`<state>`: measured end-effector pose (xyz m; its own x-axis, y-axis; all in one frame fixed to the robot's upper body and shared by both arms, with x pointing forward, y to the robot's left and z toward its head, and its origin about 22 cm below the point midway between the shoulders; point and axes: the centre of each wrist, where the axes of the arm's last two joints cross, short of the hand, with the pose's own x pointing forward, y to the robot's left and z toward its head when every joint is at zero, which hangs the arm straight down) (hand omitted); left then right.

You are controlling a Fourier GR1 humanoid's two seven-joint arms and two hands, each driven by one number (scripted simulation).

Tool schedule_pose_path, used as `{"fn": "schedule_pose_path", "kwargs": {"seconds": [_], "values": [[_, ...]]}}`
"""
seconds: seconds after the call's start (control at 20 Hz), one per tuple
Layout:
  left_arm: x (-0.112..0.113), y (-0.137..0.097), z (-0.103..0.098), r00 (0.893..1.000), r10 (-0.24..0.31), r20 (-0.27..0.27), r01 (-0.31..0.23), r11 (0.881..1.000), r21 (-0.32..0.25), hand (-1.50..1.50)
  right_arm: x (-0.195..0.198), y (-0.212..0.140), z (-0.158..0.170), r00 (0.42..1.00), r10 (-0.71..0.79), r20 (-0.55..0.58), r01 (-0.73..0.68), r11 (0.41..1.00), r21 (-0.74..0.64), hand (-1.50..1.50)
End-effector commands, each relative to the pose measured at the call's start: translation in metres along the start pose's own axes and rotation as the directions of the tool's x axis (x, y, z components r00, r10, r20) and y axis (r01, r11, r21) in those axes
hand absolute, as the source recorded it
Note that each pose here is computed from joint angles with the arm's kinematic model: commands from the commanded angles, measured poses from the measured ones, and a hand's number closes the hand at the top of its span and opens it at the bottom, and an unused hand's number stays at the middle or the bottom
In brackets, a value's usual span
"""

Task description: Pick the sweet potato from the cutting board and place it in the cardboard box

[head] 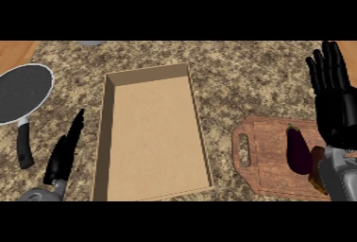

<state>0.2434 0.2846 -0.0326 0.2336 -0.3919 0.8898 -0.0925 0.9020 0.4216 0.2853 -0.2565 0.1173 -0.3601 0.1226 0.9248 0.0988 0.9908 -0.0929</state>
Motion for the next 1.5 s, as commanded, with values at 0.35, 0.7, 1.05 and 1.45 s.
{"fn": "schedule_pose_path", "kwargs": {"seconds": [0.35, 0.7, 1.05, 1.45], "values": [[0.029, 0.018, -0.007, 0.993, 0.03, 0.116, -0.033, 0.999, 0.029, 0.0, -0.042, -0.124, 0.017, 0.521, 0.814, -0.259, -0.848, 0.527, -0.049, 1.5], [0.039, 0.026, 0.002, 0.993, 0.06, 0.097, -0.059, 0.998, -0.005, 0.0, -0.062, -0.07, 0.067, 0.633, 0.712, -0.304, -0.77, 0.536, -0.346, -1.5], [0.025, 0.009, 0.01, 0.994, 0.055, 0.099, -0.056, 0.998, 0.001, 0.0, -0.039, -0.1, 0.063, 0.159, 0.896, -0.414, -0.961, 0.236, 0.143, -1.5], [0.043, 0.015, 0.004, 0.989, 0.053, 0.136, -0.052, 0.999, -0.006, 0.0, -0.02, -0.062, 0.052, -0.201, 0.878, -0.434, -0.774, 0.129, 0.62, -1.5]]}}
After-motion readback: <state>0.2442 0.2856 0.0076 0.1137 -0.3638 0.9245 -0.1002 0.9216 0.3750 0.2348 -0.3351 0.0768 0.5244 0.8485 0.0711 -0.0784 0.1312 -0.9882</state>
